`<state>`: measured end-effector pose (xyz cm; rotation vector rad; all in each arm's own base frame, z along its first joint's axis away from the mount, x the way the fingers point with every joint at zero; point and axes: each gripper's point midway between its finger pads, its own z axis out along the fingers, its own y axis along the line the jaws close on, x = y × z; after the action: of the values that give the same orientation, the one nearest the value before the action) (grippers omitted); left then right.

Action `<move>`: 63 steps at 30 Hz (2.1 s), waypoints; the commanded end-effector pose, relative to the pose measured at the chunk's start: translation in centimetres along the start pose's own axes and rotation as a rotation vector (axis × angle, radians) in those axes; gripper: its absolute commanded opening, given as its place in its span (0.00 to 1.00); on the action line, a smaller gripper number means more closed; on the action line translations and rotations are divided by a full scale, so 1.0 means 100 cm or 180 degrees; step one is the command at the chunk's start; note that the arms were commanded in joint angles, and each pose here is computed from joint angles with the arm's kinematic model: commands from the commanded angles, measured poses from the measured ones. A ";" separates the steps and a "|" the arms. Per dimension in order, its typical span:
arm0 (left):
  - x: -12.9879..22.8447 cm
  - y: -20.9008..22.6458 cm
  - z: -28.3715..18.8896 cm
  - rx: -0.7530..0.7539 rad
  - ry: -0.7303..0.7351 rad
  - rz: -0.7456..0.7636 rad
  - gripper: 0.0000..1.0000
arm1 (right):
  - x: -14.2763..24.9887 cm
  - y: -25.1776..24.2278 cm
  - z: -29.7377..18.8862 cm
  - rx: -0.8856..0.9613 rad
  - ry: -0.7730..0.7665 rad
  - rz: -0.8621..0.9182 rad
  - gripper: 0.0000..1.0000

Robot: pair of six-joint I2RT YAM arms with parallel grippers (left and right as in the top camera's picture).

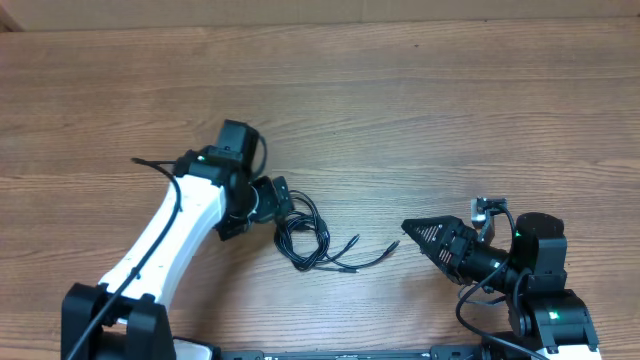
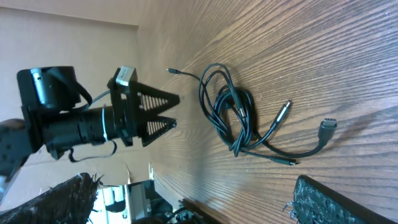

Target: Untangle cables

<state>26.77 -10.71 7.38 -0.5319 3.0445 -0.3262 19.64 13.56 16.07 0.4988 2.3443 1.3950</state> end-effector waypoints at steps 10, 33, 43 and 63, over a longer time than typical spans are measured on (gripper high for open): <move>0.050 0.029 0.062 -0.0582 -0.0057 0.0274 0.90 | -0.003 0.006 -0.002 -0.0017 -0.0039 -0.0078 1.00; 0.050 -0.002 0.071 -0.0026 -0.0009 -0.0557 0.04 | 0.029 -0.004 -0.004 0.0033 0.0406 0.0218 0.86; 0.042 -0.058 0.059 0.0845 0.0217 -0.0828 0.04 | 0.051 0.001 -0.008 -0.0055 0.0758 0.0853 0.70; 0.002 -0.057 -0.063 0.1376 -0.1053 -0.0460 0.04 | 0.026 0.022 0.000 -0.0203 0.0474 0.0946 1.00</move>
<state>27.14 -16.32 12.78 -0.5496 2.6213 -0.8348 17.10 15.40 16.64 0.7100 2.4283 1.6611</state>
